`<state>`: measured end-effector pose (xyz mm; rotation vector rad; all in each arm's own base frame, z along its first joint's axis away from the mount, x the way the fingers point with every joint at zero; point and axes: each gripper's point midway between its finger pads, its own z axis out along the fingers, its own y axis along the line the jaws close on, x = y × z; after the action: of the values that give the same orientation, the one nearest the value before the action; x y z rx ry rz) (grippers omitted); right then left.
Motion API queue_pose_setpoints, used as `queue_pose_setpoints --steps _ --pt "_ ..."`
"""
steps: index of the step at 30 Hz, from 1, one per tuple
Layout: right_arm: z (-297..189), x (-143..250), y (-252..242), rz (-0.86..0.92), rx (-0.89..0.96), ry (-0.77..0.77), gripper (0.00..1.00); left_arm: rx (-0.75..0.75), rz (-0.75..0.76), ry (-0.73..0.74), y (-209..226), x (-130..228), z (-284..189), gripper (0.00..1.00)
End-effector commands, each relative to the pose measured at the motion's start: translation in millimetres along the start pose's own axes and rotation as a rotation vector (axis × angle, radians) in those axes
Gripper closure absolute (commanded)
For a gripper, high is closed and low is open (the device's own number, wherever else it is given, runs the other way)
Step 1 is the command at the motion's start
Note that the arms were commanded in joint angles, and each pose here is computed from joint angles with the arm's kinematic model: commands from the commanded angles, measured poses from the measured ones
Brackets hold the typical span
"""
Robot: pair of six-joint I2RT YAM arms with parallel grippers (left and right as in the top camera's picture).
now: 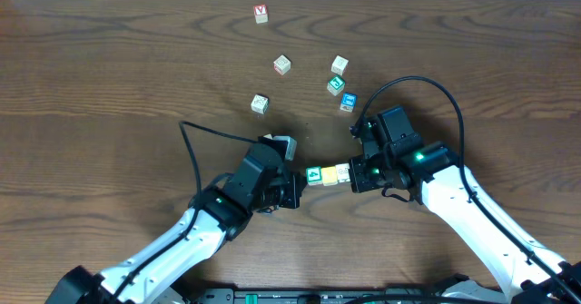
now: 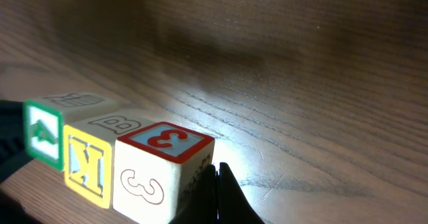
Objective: Lift 3 blocks
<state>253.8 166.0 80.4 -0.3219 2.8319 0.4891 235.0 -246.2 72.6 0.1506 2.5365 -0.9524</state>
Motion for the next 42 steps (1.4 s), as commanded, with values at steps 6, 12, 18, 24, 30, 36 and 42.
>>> queue_pose_setpoints --steps 6,12,18,24,30,36,42 --pt "-0.8 3.8 34.0 -0.031 -0.131 0.021 0.99 0.068 0.042 0.008 -23.5 -8.7 4.0 0.93" --pt "1.1 5.9 32.8 -0.028 -0.129 0.025 0.99 0.068 0.042 0.008 -23.5 -8.7 4.0 0.93" --pt "6.3 6.3 31.6 -0.024 -0.126 0.037 0.99 0.068 0.042 0.009 -23.3 -8.5 4.1 0.93" --pt "20.0 11.6 27.2 -0.01 -0.113 0.083 0.99 0.064 0.04 0.014 -21.9 -7.4 5.5 0.93" --pt "23.4 11.3 30.0 -0.022 -0.116 0.084 0.99 0.044 0.029 0.04 -14.6 -1.8 12.6 0.93" --pt "25.7 12.1 29.1 -0.019 -0.113 0.091 0.99 0.032 0.022 0.055 -9.3 1.4 19.7 0.93" --pt "33.1 15.2 25.9 -0.012 -0.103 0.115 0.99 0.036 0.025 0.051 -10.1 0.3 19.7 0.93"
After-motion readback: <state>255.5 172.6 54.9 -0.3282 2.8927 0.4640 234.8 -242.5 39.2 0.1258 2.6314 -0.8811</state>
